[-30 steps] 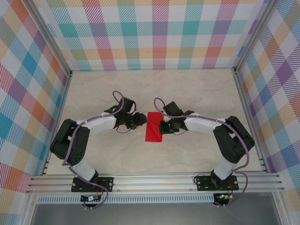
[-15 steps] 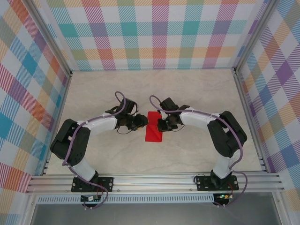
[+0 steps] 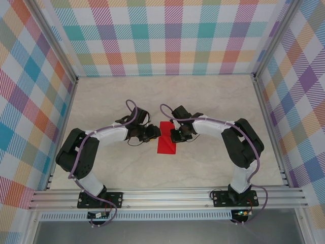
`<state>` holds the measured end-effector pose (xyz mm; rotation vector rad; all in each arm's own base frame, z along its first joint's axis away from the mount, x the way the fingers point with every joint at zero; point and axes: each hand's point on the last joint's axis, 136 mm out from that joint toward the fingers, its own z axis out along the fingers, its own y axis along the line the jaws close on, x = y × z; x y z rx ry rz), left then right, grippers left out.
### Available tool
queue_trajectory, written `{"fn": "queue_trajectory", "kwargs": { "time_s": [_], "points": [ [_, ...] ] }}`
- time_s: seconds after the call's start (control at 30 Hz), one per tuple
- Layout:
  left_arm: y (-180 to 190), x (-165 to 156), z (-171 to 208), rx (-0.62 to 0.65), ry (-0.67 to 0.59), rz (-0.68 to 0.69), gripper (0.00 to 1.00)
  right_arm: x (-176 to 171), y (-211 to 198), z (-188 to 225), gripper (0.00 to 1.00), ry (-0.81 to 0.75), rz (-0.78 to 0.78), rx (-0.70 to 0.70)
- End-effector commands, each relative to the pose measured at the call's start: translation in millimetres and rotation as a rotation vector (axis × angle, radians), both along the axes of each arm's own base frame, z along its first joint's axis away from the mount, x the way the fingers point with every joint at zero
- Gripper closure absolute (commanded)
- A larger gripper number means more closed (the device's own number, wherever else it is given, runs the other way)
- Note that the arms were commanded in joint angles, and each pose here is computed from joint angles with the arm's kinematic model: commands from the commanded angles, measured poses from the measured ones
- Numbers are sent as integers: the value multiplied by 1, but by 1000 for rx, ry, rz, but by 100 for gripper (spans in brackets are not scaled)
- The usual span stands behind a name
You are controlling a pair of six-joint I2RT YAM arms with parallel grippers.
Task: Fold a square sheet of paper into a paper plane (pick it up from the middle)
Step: Fold the triangle a second time at the center of the table.
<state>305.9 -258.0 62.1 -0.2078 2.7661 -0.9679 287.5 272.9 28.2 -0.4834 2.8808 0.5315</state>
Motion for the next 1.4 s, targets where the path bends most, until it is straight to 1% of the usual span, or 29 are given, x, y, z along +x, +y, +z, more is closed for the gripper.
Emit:
{"fn": "queue_trajectory", "kwargs": {
  "time_s": [0.0,0.43,0.7,0.93,1.07,1.37],
  "points": [
    [-6,-3,-2,2,14,-34,68,5,-2,-2,86,1,5,-20],
    [-7,-3,-3,6,18,-35,70,5,-10,-8,86,4,-27,-58],
    [-9,-1,-1,-3,16,-38,72,7,-8,-8,86,5,-26,-52],
    [-18,2,2,-68,25,-17,83,5,-12,-14,86,16,-35,-72],
    [-23,3,2,-105,36,-1,100,5,-12,-16,86,17,-37,-72],
    [-27,5,-1,-145,46,30,100,4,-13,-18,86,19,-41,-75]
  ]
}}
